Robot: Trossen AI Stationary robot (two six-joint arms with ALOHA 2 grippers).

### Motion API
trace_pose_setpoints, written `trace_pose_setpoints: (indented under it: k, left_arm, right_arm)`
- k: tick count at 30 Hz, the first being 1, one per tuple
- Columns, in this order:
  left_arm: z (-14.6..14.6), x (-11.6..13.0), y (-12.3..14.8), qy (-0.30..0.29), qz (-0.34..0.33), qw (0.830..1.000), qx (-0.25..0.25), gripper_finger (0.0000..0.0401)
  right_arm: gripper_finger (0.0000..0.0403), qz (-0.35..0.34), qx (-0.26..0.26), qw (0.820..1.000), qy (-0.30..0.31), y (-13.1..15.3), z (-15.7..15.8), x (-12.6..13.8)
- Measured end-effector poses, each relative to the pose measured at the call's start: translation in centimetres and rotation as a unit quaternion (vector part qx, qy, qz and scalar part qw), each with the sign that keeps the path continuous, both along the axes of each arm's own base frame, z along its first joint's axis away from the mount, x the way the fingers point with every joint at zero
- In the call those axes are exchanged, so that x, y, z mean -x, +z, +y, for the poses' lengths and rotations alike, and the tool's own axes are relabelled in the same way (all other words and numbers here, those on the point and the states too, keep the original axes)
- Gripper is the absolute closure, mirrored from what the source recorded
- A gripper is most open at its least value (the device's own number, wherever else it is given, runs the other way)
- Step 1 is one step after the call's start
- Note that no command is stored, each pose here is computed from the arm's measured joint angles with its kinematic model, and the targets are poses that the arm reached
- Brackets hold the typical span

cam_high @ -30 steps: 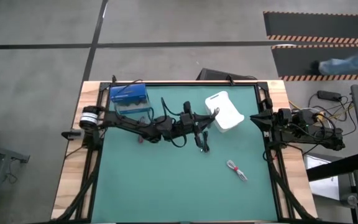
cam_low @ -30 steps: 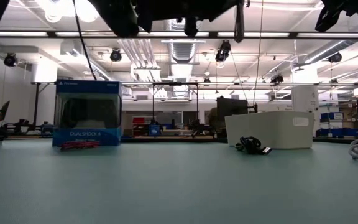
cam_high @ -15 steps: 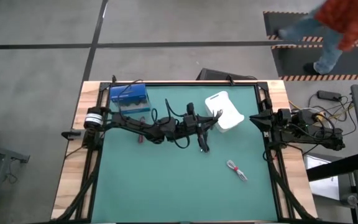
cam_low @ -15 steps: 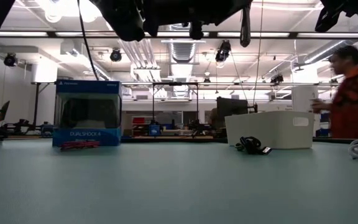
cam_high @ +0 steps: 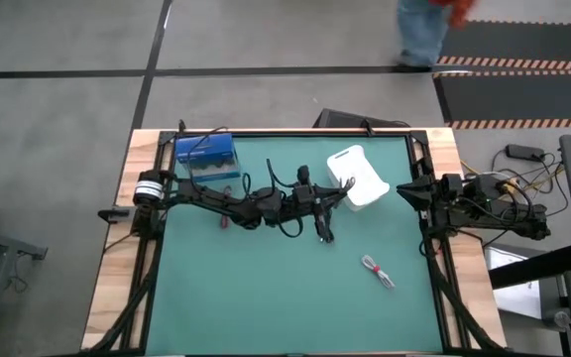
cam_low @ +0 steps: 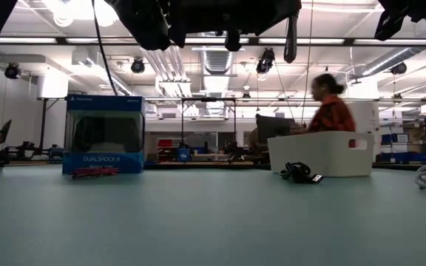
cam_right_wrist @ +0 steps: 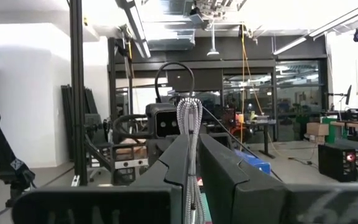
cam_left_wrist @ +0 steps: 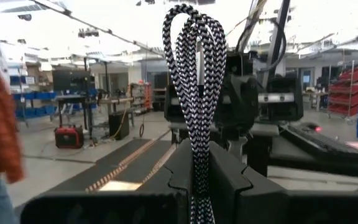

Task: Pick and place USB-C Cables
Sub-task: Put the black and white charger cable into the white container

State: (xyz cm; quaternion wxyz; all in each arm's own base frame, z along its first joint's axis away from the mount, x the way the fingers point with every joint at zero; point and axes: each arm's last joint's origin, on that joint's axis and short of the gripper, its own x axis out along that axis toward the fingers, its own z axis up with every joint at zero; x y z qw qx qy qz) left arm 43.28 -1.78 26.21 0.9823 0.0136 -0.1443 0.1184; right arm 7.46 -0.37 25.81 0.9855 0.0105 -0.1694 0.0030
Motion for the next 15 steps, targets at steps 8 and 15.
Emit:
trace_pose_setpoints:
  k: [8, 15]
  left_arm:
    - [-0.1, -0.2, -0.9, -0.004, 0.044, 0.999, 0.009, 0.039]
    - [-0.4, -0.2, -1.0, -0.019, 0.046, 0.999, 0.005, 0.039]
  right_arm:
    - [0.0374, 0.009, -0.002, 1.0, 0.0, -0.2, 0.0, -0.1]
    - [0.0374, 0.073, -0.026, 0.997, 0.002, -1.6, -0.1, -0.8]
